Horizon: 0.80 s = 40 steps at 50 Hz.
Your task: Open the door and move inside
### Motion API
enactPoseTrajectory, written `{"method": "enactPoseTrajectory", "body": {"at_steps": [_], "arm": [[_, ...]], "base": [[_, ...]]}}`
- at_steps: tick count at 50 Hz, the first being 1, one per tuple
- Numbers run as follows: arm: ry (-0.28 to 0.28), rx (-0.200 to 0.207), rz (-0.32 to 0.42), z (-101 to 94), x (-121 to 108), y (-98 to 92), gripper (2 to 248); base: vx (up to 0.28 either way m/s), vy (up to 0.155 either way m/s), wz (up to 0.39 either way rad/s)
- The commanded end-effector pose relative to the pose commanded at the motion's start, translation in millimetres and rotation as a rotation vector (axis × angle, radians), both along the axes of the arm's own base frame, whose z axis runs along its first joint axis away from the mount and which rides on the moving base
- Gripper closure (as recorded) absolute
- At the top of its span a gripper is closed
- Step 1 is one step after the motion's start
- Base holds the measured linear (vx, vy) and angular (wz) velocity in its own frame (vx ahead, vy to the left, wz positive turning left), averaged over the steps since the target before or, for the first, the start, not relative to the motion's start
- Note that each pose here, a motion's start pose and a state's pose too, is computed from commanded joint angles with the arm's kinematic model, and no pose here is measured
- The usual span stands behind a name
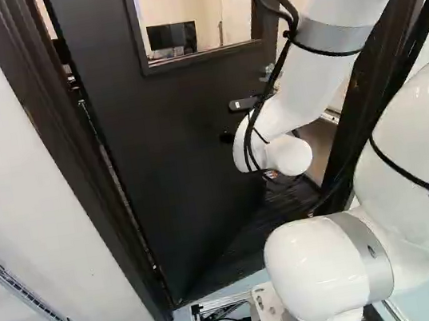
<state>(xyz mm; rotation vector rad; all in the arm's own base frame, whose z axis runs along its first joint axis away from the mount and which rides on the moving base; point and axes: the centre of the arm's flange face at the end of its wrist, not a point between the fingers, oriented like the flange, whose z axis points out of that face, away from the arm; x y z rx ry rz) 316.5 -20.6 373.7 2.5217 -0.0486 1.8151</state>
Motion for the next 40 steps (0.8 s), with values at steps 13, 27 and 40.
{"method": "enactPoseTrajectory", "body": {"at_steps": [13, 27, 40], "arm": [[0.0, 0.005, -0.008, 0.2, 3, 0.8, 3], [0.001, 0.022, -0.035, 0.7, 10, 3.1, 3], [0.001, 0.045, -0.08, 1.1, 18, 4.0, 3]], "base": [[0.0, 0.0, 0.0], [0.0, 0.0, 0.0], [0.0, 0.0, 0.0]]}}
